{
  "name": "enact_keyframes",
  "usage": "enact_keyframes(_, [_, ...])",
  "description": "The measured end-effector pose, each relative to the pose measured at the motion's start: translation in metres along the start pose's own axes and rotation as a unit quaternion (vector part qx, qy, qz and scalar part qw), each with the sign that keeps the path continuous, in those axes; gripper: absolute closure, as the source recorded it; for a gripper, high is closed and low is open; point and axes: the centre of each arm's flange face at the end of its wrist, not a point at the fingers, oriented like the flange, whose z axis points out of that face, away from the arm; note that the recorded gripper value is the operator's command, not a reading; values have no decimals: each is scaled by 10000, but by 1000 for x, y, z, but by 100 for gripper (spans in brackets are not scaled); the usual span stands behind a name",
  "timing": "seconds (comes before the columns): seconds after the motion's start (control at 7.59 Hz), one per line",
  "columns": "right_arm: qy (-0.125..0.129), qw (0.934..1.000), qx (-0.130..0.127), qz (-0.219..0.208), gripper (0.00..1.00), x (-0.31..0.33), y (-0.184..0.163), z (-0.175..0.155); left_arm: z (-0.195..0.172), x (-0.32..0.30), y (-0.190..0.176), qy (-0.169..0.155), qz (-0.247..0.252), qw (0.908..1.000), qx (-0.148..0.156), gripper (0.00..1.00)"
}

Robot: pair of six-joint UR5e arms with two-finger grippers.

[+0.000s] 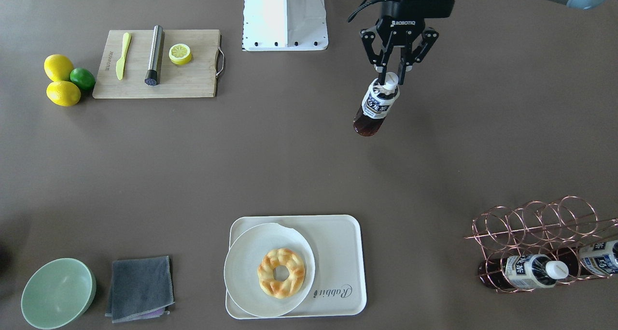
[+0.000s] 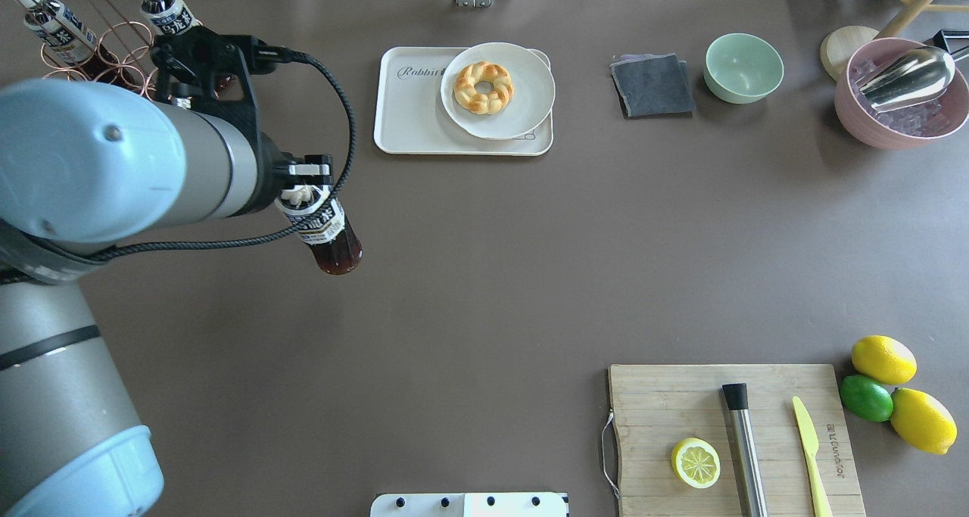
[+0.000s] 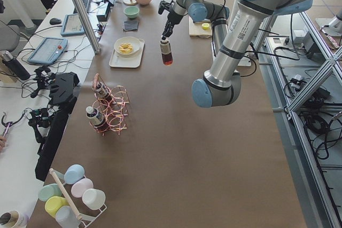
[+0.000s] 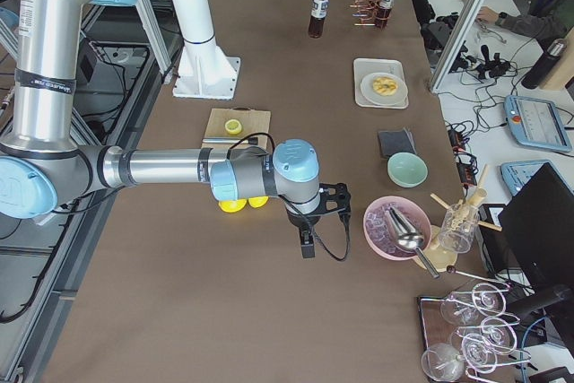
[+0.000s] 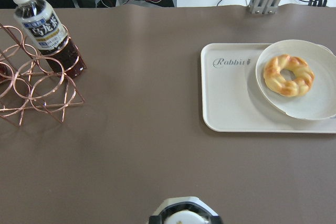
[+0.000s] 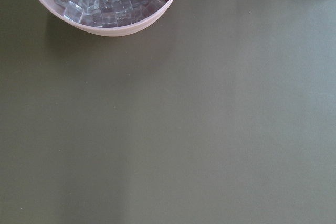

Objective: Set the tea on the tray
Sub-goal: 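Carry the bottle toward the tray and stand it on the table in front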

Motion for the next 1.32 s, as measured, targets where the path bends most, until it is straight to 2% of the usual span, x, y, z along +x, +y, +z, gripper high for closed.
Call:
enact_keyframes(0.26, [-3,10000,0,0,0,0,0,0,4,65,28,-35,-42,10000,-63,100])
enact_keyframes(0.66, [-3,10000,-7,6,0,0,1,0,20,134,25,-143,-158,9997,-121,100])
enact_keyframes(1.05, [-4,10000,-10,8,0,0,3,0,40,162,19,-285,-249,9993,-49,100])
enact_keyframes(1.32, [-3,10000,-27,17,0,1,5,1,54,176,29,-242,-315,9992,53,100])
